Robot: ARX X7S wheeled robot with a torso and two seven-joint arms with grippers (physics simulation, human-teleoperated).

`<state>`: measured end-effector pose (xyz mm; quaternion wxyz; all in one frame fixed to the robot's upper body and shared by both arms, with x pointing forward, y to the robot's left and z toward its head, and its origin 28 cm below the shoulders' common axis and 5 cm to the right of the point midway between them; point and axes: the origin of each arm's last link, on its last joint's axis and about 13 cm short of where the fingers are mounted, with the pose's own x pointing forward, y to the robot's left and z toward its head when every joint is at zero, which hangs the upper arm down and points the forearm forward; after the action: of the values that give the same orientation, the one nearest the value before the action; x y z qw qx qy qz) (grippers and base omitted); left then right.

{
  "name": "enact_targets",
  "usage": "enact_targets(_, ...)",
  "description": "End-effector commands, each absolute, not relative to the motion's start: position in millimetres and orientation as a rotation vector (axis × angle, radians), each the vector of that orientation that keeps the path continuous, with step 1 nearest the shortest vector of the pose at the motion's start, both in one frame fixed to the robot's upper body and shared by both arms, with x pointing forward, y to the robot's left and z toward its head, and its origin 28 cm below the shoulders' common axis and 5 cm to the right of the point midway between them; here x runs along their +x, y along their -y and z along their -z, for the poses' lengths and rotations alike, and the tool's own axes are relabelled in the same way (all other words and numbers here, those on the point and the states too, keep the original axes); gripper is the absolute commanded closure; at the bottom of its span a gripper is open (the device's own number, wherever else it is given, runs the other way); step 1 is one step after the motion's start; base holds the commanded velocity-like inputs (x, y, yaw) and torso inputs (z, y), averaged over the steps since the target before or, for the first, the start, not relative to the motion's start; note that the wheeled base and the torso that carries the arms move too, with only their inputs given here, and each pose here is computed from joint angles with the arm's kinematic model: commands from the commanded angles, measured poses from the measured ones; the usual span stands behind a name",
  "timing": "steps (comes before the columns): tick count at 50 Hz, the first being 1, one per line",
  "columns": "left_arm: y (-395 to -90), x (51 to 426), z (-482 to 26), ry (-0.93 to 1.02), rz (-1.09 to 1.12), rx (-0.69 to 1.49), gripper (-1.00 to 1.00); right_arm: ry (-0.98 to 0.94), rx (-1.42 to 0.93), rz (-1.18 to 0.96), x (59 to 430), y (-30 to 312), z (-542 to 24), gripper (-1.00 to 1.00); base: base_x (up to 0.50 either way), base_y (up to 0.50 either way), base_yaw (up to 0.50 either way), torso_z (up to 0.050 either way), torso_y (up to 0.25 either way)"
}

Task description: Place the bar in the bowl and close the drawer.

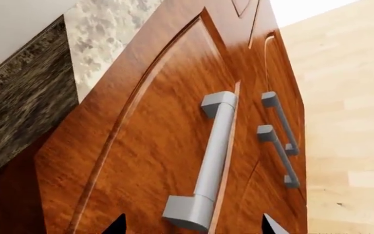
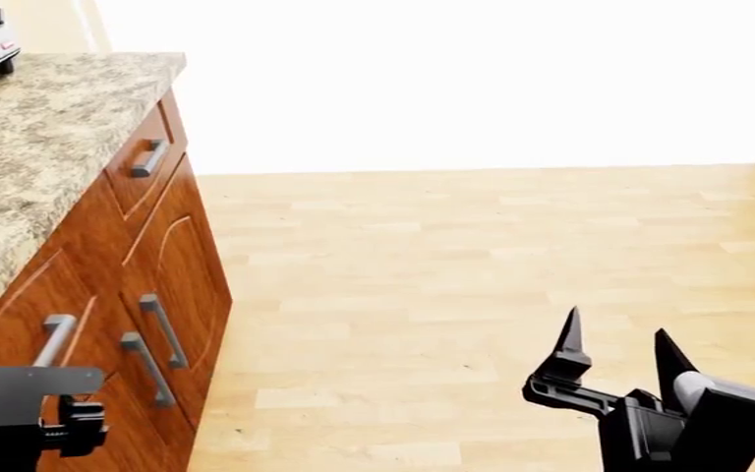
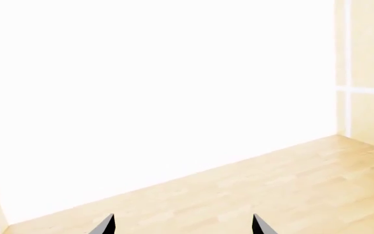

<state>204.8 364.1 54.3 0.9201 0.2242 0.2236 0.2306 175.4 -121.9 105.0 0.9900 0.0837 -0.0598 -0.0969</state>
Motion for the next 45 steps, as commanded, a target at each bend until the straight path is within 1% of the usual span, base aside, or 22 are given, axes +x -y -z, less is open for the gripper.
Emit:
enact_targets(1, -408, 205, -76, -0.425, -0.714, 0.669, -1.0, 0.123, 0.169, 0.196, 174, 123, -105, -1.0, 0.0, 0.0, 0.0, 0.0, 0.0)
enact_targets(20, -423, 207, -73, -0.472, -0.76, 0.714, -1.0, 0.119, 0.173, 0.195, 173, 122, -104, -1.0, 0.0, 0.0, 0.0, 0.001, 0.002)
enact_targets(45, -429, 205, -78, -0.484, -0.788, 0.74, -1.0, 0.121, 0.175, 0.187, 173, 121, -105, -1.0, 0.01, -0.01, 0.0, 0.0, 0.0)
